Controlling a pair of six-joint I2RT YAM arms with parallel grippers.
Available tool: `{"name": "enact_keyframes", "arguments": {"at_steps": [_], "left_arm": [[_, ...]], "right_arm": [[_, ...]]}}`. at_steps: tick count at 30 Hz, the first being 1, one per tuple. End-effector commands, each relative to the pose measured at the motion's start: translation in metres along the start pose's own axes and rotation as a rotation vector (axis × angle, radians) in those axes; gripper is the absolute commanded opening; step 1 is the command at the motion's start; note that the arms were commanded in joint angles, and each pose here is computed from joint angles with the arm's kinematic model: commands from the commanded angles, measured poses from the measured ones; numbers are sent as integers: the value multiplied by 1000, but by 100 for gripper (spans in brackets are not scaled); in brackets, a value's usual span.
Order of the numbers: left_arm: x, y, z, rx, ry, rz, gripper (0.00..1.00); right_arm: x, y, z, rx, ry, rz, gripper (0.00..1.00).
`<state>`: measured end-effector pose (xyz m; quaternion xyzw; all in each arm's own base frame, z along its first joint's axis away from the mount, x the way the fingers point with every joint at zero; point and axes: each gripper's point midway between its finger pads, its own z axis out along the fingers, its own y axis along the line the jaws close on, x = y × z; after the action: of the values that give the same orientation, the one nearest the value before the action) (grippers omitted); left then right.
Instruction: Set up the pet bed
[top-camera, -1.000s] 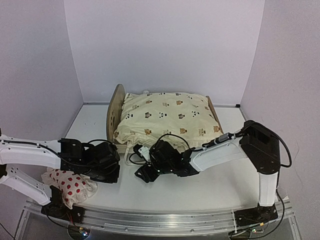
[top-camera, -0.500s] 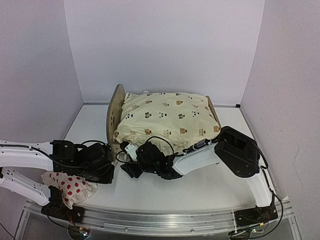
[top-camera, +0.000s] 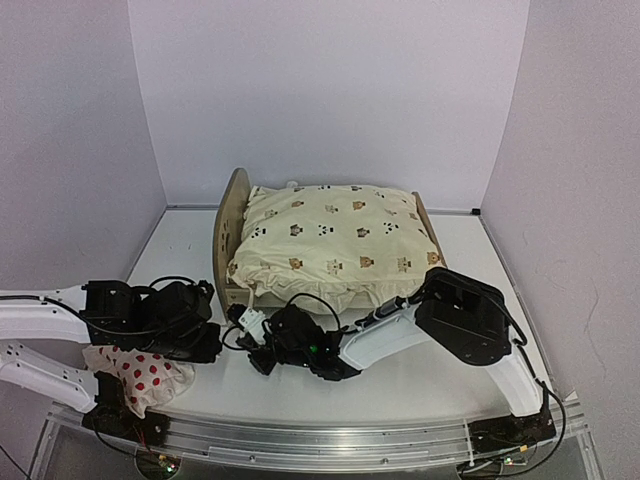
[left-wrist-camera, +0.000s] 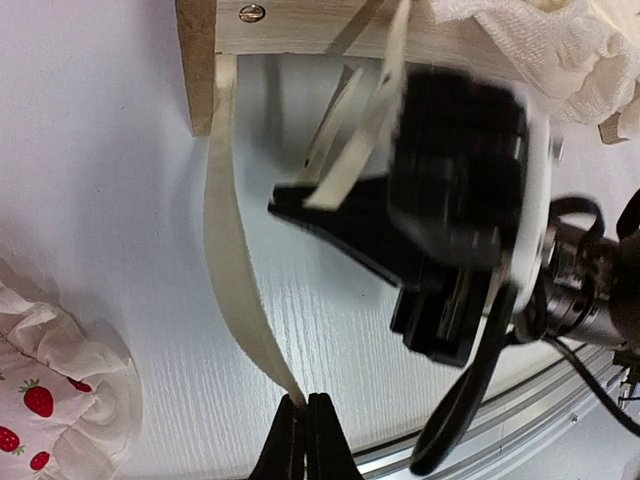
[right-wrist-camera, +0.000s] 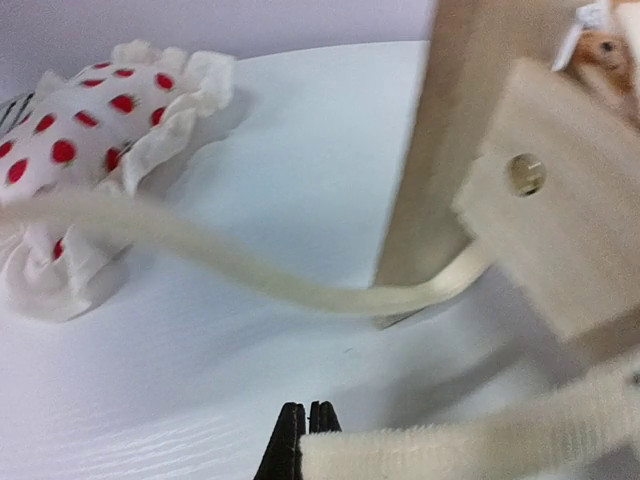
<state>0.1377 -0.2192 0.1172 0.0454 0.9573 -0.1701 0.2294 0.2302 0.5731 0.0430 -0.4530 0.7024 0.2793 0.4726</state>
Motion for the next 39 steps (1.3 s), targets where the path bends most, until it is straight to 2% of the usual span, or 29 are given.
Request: {"name": "enact_keyframes", "arguments": {"at_steps": [1, 9, 17, 21, 25, 31, 39], "left_arm": [[-9, 4, -8, -9, -45, 11, 0], [-15, 4, -19, 13, -73, -4, 0], [-16, 1, -26, 39, -76, -18, 0], [-20, -1, -31, 45, -88, -21, 0], [-27, -4, -38, 58, -109, -23, 0], [-33, -12, -40, 68, -121, -10, 0], [-24, -24, -22, 77, -68, 25, 0]], "right_arm": [[-32, 70, -31, -268, -82, -10, 0], [-70, 101, -39, -420, -174, 122, 0], [-106, 83, -6, -297, -307, 178, 0], [-144, 94, -12, -376, -416, 221, 0], [-159, 89, -29, -376, -509, 229, 0], [-144, 69, -52, -299, -601, 238, 0], [-55, 49, -52, -187, -411, 300, 3]]}}
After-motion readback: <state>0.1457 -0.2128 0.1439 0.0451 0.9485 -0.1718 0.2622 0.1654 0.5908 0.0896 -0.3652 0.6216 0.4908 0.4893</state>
